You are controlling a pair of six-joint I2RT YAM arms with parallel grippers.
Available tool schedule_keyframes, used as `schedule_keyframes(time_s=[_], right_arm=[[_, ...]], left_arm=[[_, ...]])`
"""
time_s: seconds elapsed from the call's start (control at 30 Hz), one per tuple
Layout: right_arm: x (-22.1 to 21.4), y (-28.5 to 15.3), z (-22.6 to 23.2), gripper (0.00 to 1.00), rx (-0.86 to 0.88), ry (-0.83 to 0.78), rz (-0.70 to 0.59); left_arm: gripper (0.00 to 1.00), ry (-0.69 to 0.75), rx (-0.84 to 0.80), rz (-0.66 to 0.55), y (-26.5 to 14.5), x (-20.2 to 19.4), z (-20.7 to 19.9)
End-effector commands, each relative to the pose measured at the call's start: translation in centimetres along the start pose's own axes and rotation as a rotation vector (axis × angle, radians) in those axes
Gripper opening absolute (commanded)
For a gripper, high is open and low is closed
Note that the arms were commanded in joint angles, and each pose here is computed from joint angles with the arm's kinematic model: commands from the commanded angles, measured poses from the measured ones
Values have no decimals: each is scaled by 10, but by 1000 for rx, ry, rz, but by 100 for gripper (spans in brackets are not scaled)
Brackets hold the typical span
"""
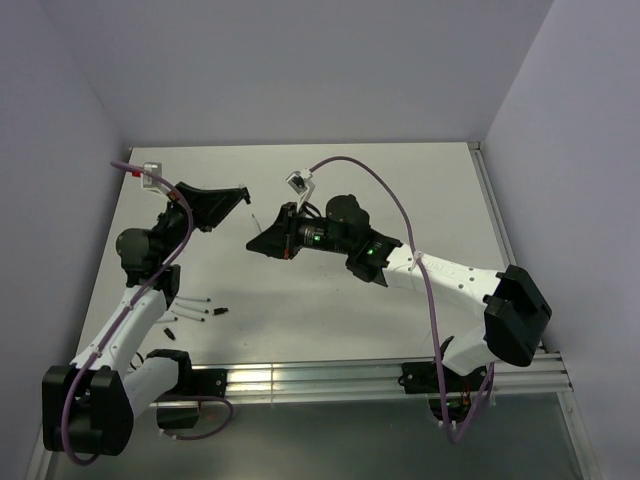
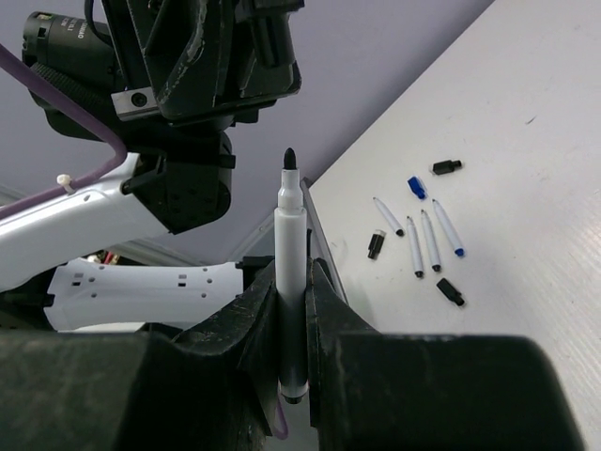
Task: Insert the pens into the pen caps
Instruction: Insert the pen cap onto the pen.
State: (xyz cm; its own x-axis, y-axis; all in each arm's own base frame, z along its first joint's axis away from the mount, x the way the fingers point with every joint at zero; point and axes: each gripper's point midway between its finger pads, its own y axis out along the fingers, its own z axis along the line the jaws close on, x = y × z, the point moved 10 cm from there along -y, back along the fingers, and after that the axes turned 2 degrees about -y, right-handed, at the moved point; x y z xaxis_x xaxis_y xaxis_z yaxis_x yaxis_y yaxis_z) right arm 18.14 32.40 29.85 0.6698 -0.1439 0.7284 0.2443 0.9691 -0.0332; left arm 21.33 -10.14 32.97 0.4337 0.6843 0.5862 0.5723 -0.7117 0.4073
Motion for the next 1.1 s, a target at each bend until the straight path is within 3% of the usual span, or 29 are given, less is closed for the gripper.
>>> schedule_keyframes(time_s=[0.0, 1.07], right_arm=[[17, -1, 16, 0, 27, -60, -67], [26, -11, 24, 0, -13, -108, -97]], left_arm=[[0, 45, -52, 14, 3, 1, -9], [0, 35, -42, 72, 10, -5, -7]])
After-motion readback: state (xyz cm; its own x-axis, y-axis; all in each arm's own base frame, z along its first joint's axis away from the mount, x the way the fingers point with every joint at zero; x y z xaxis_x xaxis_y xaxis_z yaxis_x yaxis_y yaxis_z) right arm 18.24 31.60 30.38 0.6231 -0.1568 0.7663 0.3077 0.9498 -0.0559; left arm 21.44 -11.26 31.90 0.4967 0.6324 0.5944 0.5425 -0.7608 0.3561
